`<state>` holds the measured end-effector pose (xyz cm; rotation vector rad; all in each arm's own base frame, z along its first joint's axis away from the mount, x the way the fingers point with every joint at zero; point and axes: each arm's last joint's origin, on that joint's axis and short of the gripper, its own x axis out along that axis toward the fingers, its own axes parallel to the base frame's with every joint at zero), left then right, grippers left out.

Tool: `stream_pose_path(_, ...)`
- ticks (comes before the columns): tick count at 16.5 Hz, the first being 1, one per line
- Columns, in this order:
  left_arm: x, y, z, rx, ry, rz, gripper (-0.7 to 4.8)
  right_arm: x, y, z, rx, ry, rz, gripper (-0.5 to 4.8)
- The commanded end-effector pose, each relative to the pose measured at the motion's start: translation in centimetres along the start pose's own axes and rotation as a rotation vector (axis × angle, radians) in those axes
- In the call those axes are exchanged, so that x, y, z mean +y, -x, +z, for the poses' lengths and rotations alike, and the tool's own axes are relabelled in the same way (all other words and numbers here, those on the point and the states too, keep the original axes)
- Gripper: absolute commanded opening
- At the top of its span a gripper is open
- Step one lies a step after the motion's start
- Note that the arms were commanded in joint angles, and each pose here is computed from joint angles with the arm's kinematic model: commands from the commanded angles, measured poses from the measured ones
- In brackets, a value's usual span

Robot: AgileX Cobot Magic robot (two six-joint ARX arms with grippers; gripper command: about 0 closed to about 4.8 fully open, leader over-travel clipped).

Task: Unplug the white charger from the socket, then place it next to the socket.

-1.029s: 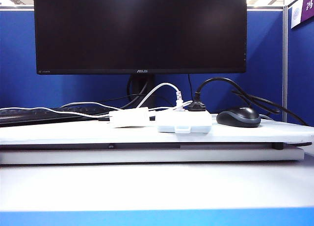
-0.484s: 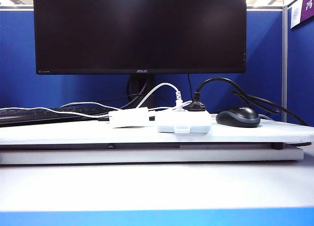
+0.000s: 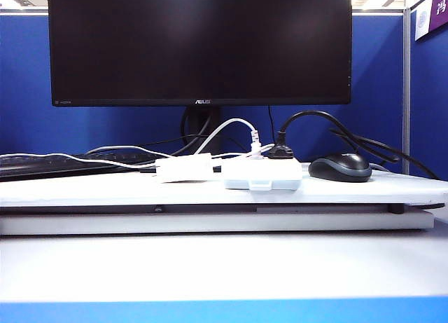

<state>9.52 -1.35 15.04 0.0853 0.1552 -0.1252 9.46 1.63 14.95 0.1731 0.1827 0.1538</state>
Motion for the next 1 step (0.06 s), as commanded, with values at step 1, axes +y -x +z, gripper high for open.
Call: stream_pose_path(1, -0.01, 0.0, -0.13, 0.009, 0.0, 0.002, -0.04, -0.01, -0.03, 0.02, -0.012, -0.001, 0.001, -0.06)
